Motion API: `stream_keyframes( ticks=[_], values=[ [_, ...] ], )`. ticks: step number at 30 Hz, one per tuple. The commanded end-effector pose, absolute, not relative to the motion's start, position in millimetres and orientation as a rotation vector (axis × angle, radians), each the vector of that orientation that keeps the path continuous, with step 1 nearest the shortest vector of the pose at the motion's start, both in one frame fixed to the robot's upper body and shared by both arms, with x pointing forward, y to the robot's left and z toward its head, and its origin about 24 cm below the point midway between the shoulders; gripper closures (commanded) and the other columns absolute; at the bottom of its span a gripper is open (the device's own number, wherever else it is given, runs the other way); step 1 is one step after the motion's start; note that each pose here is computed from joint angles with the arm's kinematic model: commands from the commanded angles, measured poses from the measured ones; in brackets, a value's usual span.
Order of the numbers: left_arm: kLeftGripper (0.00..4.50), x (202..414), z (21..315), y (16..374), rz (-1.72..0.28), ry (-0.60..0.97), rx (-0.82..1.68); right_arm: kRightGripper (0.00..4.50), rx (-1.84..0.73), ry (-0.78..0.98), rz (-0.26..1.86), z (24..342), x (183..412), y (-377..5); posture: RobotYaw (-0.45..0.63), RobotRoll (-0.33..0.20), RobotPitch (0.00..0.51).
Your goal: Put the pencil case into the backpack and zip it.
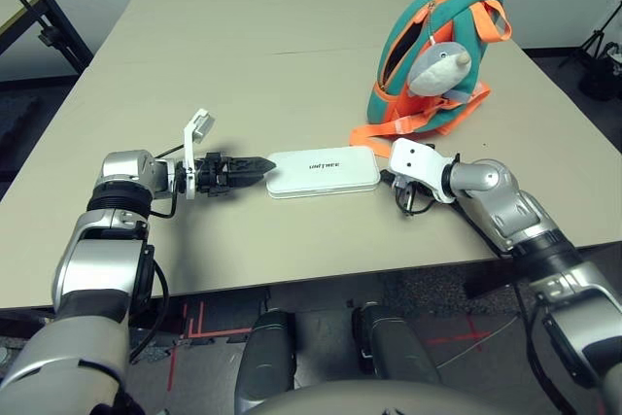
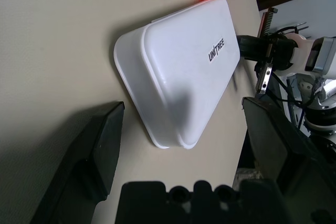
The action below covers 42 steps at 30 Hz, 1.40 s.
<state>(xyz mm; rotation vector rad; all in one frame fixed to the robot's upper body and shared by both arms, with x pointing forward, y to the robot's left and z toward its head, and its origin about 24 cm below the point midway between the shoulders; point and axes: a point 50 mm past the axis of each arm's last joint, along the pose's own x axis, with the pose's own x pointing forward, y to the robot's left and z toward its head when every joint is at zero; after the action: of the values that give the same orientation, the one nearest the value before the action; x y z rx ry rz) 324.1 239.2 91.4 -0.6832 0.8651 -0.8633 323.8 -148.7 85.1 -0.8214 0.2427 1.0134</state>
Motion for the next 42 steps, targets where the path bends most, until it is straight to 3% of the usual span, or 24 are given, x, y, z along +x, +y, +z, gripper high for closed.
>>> stream_keyframes(
  ticks=[1,17,28,42],
  values=[
    [0.00,319,83,244,-0.828,0.920,-0.680,4.48,-0.832,0.300,1.027,69,323,-146,-0.13,0.000,0.091],
    [0.00,319,85,244,-0.835,0.943,-0.657,4.48,-0.898,0.315,0.974,67,336,-156,-0.13,0.000,0.088],
    [0.00,321,85,242,-0.833,0.941,-0.650,4.48,-0.828,0.180,1.205,83,322,-87,-0.14,0.000,0.083],
    [0.00,322,85,241,-0.838,0.940,-0.655,4.48,-0.849,0.164,1.310,86,311,-62,-0.14,0.000,0.088]
  ],
)
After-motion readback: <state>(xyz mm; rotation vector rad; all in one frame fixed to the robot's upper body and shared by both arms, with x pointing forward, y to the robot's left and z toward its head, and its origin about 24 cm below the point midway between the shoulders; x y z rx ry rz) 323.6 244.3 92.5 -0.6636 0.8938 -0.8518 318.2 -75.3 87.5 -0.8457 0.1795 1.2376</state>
